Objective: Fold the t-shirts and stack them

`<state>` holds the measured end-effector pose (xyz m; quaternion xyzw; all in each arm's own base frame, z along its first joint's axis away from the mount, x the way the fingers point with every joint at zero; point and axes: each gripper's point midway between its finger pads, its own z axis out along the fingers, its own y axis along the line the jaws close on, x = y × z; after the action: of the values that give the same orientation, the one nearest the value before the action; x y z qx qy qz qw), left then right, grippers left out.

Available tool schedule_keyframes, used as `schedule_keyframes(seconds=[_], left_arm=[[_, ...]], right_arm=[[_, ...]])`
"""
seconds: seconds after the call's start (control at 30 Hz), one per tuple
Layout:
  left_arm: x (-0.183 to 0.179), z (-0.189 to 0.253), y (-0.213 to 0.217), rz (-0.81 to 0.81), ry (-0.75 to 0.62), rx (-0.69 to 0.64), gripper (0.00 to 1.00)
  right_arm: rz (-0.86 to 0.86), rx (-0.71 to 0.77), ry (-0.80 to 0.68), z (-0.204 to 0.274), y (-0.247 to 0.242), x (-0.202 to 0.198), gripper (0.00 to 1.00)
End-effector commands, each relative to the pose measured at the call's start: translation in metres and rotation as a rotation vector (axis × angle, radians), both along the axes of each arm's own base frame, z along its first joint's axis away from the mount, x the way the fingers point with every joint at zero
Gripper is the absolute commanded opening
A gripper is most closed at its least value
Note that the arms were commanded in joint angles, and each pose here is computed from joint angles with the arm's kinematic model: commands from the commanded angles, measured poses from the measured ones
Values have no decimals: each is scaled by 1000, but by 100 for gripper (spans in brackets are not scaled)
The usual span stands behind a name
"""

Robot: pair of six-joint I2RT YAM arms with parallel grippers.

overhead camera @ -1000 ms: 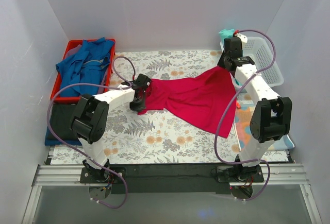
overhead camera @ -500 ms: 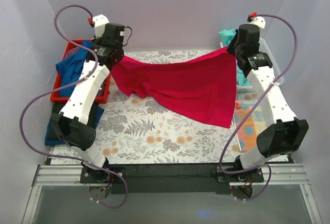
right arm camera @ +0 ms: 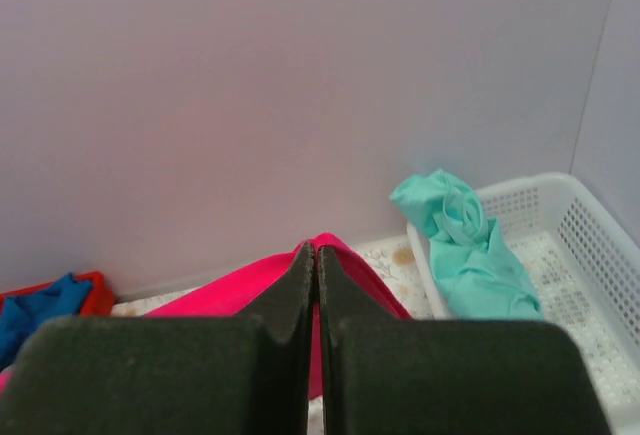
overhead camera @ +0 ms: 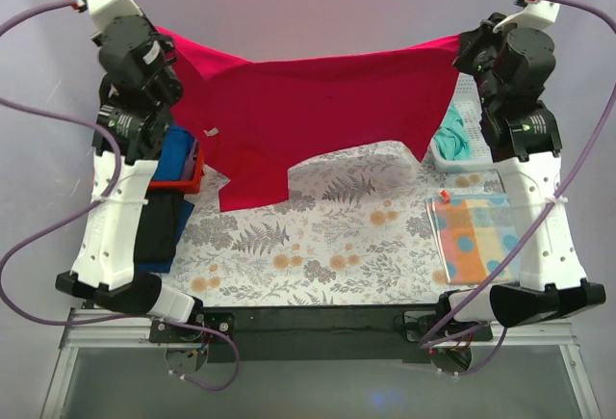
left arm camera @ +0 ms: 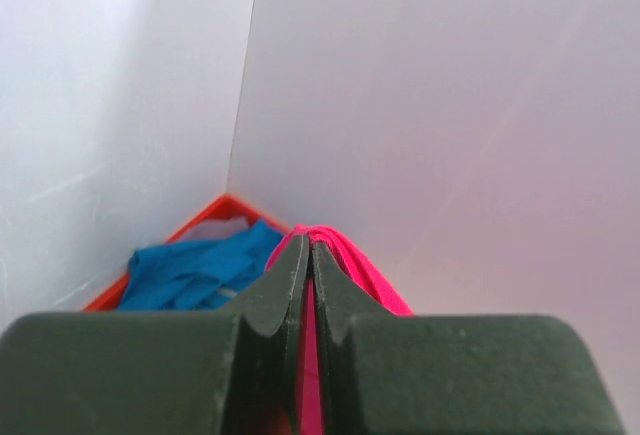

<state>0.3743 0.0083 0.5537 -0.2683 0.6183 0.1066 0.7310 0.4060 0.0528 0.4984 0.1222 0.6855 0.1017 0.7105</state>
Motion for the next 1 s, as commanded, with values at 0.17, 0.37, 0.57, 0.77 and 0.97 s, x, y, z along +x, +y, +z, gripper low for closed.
schedule_keyframes(seconds=[0.17,0.37,0.57,0.77,0.97], left_arm=[[-106,137,17,-136,-439,13,0],[-133,156,15,-197,-507,54,0],[-110,154,9,-180,-490,106,0],[-32,123,-26,-217,-420,134,0],[3,116,-37,-178,-424,153,0]], right_arm=[[131,-61,-473,135,3,-107,1],[195,-46,-562,145,7,-148,1],[231,-12,-551,131,15,-140,1],[188,6,-428,96,17,-83,1],[173,-9,-364,78,22,-44,1]])
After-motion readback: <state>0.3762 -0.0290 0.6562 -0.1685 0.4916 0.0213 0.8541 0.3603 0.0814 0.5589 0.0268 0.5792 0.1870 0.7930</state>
